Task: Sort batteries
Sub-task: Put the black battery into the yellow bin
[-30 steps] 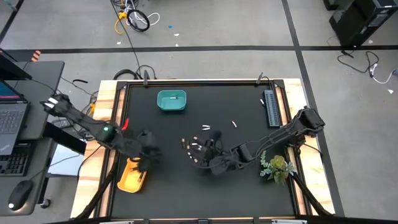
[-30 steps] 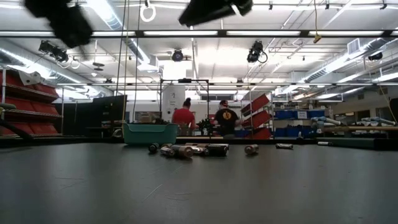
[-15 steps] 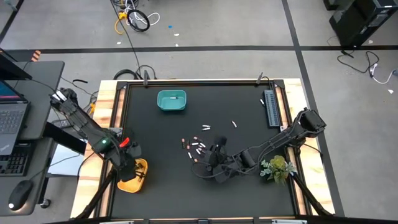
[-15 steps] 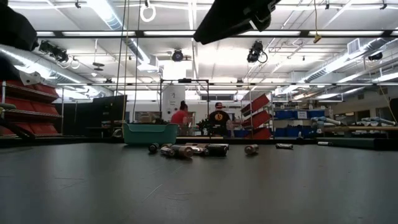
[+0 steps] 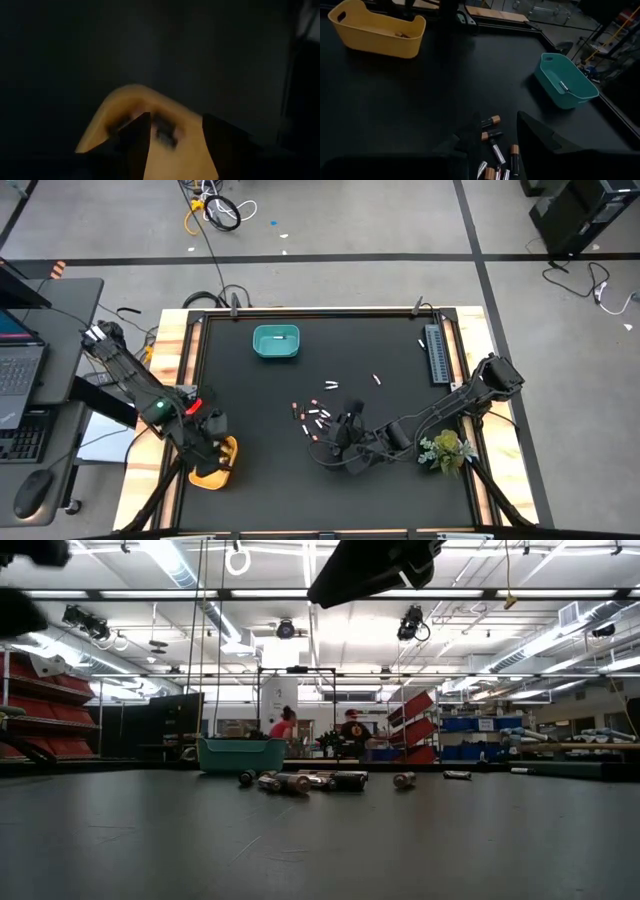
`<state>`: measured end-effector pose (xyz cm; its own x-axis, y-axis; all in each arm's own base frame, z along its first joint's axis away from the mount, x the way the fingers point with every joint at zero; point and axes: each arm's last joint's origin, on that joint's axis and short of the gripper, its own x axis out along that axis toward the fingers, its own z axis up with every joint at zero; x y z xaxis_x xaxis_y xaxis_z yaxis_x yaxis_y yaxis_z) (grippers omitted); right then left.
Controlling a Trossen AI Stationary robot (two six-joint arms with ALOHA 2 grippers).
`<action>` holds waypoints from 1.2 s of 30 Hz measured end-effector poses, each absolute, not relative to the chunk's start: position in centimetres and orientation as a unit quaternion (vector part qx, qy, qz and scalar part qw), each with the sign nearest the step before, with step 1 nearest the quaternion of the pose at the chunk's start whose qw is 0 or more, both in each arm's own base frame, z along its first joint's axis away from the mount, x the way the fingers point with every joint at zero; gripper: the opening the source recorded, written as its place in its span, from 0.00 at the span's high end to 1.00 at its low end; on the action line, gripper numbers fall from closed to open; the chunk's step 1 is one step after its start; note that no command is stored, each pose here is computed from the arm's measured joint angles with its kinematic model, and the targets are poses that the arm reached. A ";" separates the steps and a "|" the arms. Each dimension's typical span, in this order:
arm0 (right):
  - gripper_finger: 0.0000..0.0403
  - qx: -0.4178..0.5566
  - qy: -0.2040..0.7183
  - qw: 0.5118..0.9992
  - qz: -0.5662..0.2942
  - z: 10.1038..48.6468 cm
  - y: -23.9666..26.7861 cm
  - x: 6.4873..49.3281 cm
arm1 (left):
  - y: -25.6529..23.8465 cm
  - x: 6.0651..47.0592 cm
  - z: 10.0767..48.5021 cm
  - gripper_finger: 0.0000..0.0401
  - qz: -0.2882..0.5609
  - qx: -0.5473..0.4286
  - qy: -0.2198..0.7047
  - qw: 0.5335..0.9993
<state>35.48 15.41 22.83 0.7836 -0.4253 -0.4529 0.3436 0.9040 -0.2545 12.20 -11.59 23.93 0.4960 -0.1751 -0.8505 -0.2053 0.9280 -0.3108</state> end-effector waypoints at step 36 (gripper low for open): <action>0.73 -0.077 0.122 0.943 -0.301 14.0 15.8 28.3 | -4.0 27.7 15.3 0.37 0.114 -0.023 0.439 0.891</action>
